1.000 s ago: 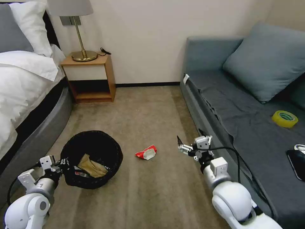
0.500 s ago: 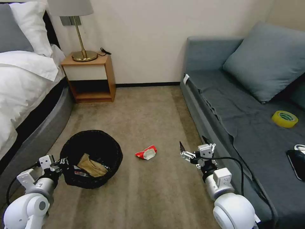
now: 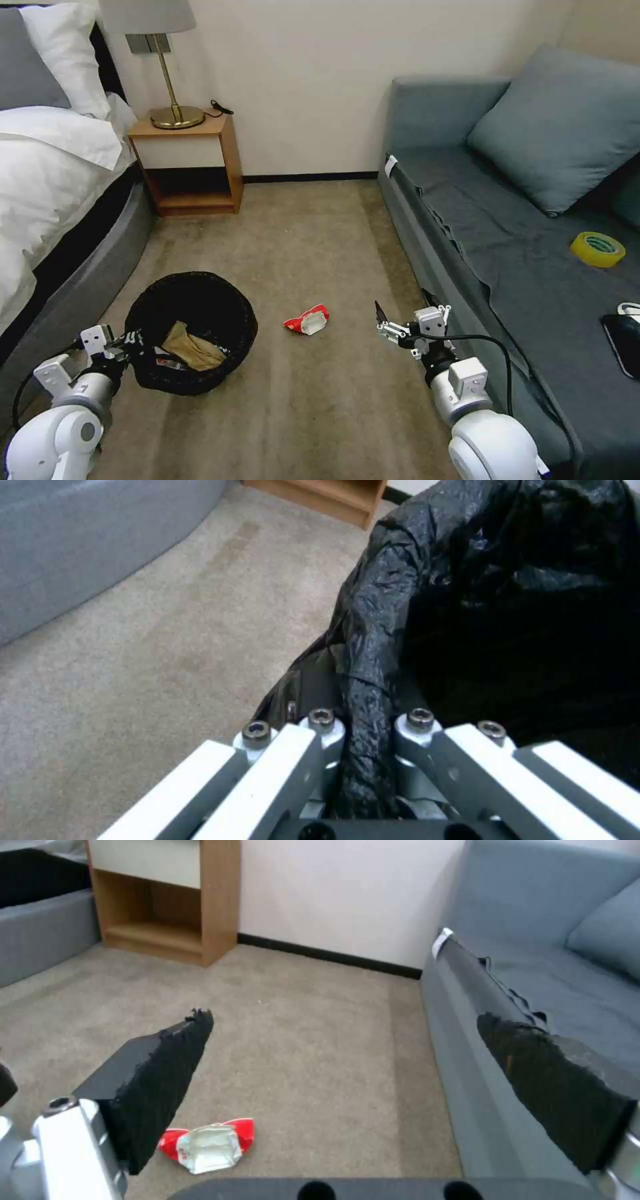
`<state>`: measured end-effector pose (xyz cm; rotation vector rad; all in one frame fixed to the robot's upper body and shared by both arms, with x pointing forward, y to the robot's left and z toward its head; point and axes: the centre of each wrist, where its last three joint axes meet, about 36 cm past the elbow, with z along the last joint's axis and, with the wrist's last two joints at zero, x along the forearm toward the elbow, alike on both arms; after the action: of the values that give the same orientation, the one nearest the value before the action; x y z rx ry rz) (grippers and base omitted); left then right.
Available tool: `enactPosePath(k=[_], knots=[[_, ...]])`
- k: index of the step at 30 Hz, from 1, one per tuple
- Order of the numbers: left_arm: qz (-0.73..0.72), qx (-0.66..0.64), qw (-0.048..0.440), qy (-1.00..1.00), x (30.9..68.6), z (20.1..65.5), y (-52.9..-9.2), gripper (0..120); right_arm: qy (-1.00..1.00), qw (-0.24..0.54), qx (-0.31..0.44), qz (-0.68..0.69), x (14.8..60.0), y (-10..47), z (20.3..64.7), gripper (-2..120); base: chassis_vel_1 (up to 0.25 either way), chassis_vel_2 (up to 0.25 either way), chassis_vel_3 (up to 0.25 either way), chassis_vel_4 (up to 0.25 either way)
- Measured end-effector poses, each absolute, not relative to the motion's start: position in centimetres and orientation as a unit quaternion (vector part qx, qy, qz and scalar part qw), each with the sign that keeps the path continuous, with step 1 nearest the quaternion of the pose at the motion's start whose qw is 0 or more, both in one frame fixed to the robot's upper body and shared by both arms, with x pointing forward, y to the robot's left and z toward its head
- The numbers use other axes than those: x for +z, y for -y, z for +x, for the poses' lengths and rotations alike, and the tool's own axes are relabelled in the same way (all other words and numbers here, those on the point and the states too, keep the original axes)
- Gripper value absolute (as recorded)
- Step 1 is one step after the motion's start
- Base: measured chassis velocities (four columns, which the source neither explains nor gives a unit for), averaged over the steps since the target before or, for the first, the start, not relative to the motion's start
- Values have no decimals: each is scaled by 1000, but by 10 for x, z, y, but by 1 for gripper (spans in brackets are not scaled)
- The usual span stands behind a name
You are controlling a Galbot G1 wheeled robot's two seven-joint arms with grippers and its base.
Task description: Pick up the trash bin, then pick up the garbage on the floor and place it into the trash bin.
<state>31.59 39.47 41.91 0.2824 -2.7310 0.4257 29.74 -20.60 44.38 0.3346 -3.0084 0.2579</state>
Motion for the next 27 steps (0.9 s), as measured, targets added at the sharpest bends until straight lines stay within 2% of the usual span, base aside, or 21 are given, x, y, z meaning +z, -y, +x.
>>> enactPosePath(k=[15,27], knots=[[105,156,177,966,419,314,-392,4,987,50,87,127,445,209,300,100,0,0,0,0],[107,156,177,966,418,316,-395,4,986,52,86,133,440,206,305,100,-63,52,63,-64]])
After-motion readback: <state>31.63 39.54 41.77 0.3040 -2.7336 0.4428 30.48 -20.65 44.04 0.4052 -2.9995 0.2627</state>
